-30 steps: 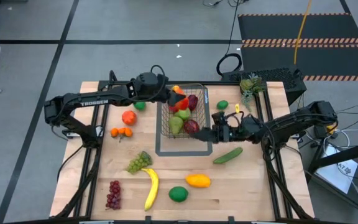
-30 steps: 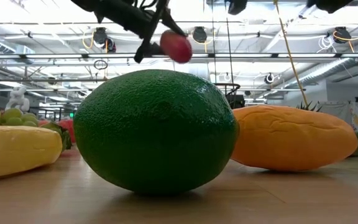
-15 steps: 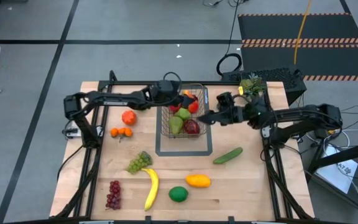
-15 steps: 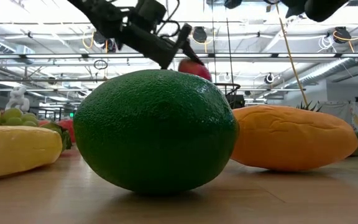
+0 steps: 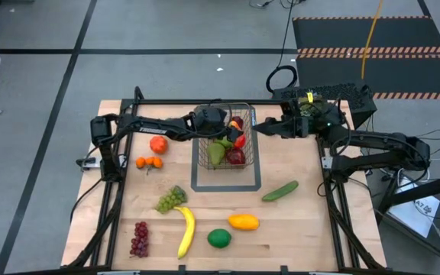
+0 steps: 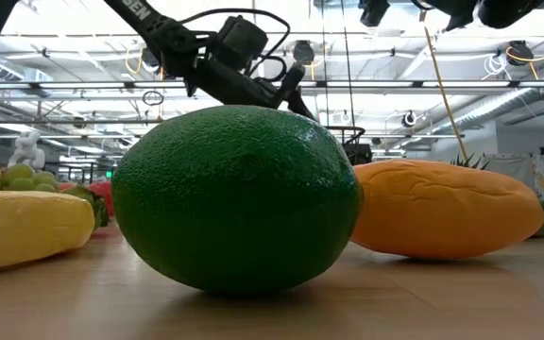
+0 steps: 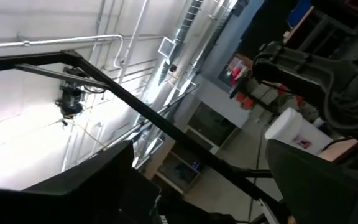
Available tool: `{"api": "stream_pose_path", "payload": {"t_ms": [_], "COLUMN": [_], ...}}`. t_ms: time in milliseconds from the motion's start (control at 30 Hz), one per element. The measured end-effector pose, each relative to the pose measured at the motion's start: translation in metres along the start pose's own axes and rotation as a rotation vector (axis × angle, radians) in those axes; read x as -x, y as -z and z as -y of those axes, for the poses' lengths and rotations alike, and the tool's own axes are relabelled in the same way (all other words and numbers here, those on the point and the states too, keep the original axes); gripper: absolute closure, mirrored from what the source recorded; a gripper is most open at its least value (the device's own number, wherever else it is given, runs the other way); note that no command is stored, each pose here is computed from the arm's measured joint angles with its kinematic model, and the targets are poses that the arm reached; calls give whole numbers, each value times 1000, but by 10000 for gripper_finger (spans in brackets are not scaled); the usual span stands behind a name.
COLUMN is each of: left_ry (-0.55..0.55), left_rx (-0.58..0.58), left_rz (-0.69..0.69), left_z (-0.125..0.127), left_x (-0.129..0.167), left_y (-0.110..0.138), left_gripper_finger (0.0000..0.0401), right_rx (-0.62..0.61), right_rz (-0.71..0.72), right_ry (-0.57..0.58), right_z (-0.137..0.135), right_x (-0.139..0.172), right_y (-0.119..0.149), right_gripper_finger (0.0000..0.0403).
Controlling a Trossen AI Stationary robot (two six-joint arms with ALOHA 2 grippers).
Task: Build produce basket
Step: Put the orange mango into the gold wire basket, then put the yellow mango into the gold wire basket
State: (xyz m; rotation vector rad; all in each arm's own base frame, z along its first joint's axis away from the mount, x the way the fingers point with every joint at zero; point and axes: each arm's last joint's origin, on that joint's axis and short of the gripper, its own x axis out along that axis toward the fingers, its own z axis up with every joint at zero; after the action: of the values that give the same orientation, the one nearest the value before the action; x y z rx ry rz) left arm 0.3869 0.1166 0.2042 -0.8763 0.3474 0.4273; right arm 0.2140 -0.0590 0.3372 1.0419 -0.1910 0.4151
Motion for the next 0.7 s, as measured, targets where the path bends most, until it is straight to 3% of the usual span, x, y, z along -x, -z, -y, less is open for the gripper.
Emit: {"api": "stream_pose_path", "payload": {"t_ms": [267,500,700], "left_ry": [-45,-44,-4], "left_rx": [11,62,59], "left_rz": [16,18,76], "left_z": [-1,-1,5], "left_x": [0,0,12], "left_y": [2,2,-14], "left_gripper_finger": [98,32,8], "right_rx": [24,44,26], "right_rz": [-56,-54,-63], "right_ry": [29,36,60], "right_z": [4,4,7], "right_x": [5,6,6], "right_y": [-3,-4,-3], "right_gripper_finger": [44,44,44]}}
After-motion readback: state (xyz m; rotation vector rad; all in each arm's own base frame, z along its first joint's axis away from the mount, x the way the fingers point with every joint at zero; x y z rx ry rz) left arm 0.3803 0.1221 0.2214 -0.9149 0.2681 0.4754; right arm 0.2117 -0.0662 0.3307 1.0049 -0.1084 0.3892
